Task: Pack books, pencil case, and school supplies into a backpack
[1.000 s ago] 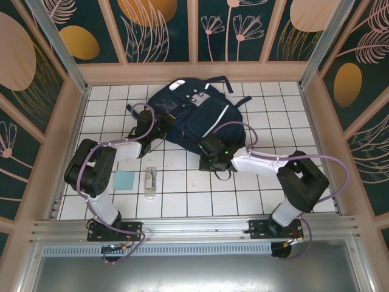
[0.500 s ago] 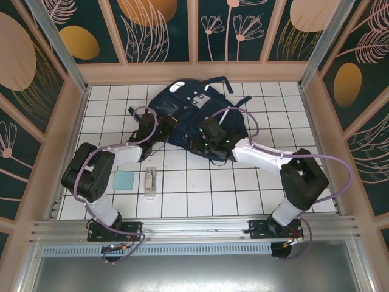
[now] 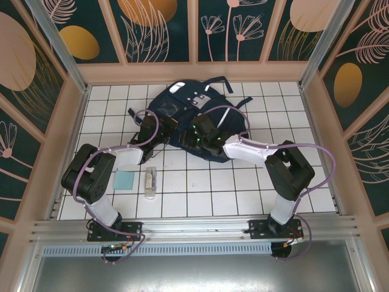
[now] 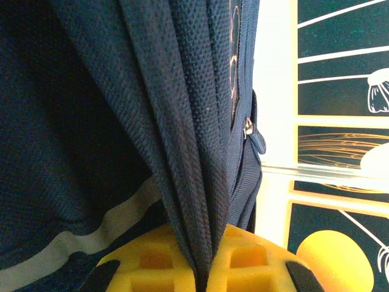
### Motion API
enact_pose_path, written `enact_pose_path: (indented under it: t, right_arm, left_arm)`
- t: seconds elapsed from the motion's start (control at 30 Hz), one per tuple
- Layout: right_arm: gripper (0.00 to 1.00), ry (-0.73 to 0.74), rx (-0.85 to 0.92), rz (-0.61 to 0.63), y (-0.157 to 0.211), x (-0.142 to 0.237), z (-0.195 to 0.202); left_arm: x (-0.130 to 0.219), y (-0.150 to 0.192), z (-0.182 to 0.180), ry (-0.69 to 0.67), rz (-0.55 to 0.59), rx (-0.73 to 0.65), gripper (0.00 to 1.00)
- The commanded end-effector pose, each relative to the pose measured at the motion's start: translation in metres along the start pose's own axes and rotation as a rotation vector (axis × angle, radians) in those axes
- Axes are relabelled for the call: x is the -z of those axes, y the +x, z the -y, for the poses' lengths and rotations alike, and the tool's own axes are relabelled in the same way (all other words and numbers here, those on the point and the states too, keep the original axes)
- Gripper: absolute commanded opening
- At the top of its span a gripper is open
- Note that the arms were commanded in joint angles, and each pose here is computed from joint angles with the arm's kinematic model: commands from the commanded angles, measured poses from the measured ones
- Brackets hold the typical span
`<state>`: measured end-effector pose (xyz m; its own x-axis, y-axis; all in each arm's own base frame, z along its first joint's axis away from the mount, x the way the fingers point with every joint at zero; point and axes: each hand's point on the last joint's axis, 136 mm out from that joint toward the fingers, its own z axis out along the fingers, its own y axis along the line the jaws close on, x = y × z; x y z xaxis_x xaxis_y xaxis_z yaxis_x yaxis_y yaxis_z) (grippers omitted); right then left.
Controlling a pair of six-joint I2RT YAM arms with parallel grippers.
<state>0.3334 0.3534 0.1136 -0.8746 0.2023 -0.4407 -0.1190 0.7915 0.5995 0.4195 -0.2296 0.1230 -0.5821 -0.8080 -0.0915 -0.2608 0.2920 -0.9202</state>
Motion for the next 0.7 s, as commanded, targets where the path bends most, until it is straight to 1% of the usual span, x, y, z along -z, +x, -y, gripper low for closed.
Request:
enact_pose_path:
  t: [0.0,0.13,0.27,0.37,0.53,0.67]
  right_arm:
    - [0.45,-0.074,-0.007,0.091,-0.024,-0.005,-0.022]
    - [0.42,0.007,-0.007,0.060,-0.012,-0.014,-0.006]
    - [0.42,0.049,-0.020,0.038,0.003,-0.012,0.004]
    - [0.43,0.140,-0.009,0.053,0.004,-0.017,0.017]
    - [0.43,0.255,0.021,0.059,0.003,-0.029,0.024]
    - [0.41,0.360,0.042,0.090,0.001,-0.037,0.038]
  left_arm:
    - [0.018,0.020,0.071,0.238,-0.070,0.002,0.00]
    - [0.021,0.017,0.074,0.251,-0.054,0.017,0.00]
    - [0.024,0.013,0.075,0.249,-0.029,0.017,0.00]
    - [0.024,0.013,0.078,0.260,-0.026,0.023,0.00]
    - [0.026,0.016,0.084,0.273,-0.036,0.026,0.00]
    - [0.031,0.015,0.086,0.281,-0.022,0.030,0.00]
